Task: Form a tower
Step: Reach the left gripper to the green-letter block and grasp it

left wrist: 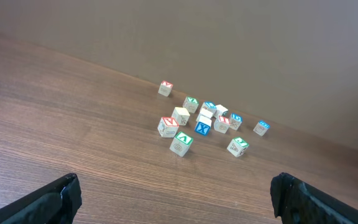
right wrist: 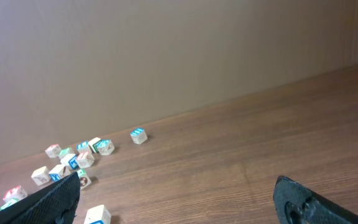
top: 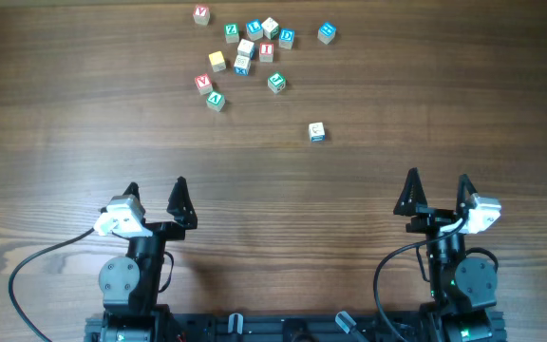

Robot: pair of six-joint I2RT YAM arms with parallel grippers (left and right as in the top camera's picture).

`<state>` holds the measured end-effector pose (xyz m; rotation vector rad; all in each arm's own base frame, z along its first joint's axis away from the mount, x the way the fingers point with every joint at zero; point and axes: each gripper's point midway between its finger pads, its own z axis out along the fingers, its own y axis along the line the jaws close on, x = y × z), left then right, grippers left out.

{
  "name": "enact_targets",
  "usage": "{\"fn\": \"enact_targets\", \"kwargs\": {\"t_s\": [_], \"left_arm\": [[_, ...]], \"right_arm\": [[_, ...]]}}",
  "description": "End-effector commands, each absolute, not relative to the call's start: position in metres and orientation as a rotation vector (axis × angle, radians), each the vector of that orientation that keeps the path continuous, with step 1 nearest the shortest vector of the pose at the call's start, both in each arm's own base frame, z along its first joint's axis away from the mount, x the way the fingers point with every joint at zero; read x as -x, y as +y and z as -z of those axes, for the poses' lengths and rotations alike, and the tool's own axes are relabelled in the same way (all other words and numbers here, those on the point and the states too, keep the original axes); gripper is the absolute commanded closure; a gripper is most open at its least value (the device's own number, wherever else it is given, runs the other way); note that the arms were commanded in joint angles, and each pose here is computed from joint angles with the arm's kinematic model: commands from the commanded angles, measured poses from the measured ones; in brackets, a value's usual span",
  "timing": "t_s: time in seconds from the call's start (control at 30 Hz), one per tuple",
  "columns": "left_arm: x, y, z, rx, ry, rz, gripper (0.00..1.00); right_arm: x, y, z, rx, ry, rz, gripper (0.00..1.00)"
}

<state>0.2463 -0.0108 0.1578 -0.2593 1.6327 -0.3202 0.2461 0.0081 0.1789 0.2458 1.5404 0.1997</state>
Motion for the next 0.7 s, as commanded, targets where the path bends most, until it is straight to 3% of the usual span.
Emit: {"fn": "enact_targets", "kwargs": {"t_s": [0.0, 0.17, 0.47, 0.67], "left_arm": [[-0.246, -0.013, -0.156, 0.249, 1.638, 0.328, 0.0], [-0.246, -0.014, -0.179, 0.237, 1.55, 0.35, 0.0], [-0.216, 0.003, -0.332, 0.292, 1.371, 0.306, 0.0], [-0.256, -0.009, -0.399, 0.289, 1.662, 0.324, 0.0]], "right_arm": [[-0.246, 0.004, -0.18, -0.249, 1.531, -0.171, 0.0], [-0.246, 0.004, -0.18, -0.249, 1.531, -0.171, 0.0], [-0.246, 0.004, -0.18, -0.249, 1.531, -0.171, 0.0], [-0.246, 0.004, -0.18, -0.249, 1.531, -0.171, 0.0]]}}
